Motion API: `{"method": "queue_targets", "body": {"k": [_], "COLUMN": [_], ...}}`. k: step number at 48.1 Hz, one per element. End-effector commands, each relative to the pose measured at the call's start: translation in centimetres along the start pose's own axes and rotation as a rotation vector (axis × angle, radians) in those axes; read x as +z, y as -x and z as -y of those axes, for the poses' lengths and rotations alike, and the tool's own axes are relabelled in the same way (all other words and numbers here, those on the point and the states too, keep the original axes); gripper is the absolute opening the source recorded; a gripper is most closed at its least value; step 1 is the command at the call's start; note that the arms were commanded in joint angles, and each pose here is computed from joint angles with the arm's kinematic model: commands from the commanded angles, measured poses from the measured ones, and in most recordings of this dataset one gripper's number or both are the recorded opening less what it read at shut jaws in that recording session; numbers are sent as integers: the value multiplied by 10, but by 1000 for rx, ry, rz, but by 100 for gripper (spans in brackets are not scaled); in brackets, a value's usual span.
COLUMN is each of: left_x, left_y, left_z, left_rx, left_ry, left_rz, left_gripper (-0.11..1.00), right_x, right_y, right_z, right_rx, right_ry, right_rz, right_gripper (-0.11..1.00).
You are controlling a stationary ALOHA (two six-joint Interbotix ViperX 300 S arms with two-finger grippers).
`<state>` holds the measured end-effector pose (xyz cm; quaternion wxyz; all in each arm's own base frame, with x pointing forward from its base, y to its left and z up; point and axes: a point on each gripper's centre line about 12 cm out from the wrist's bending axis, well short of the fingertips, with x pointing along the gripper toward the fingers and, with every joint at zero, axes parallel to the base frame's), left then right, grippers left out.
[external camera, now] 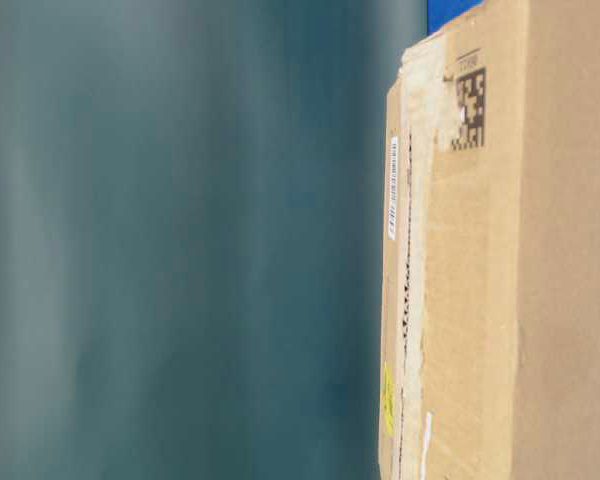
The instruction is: Apply tape along the seams of the closed cardboard box to seal it securely.
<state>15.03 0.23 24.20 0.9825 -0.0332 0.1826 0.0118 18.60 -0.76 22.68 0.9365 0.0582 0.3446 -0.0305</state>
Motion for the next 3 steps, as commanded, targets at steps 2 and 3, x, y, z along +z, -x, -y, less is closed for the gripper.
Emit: {"method": "queue_targets", "body": {"k": [2, 3], "left_x": [-1, -3], "left_y": [-2, -2], "left_z": [0, 0], "left_rx": [3, 3], "left_ry": [-2, -2], "left_rz": [-9, -12], "left_gripper": [61, 61], "right_x": [2, 1], "right_y": [3, 3], "right_z": [0, 0], "right_rx": [1, 1], "right_ry": [-11, -16], "right_rz": [5, 2], "right_gripper": [55, 55]}}
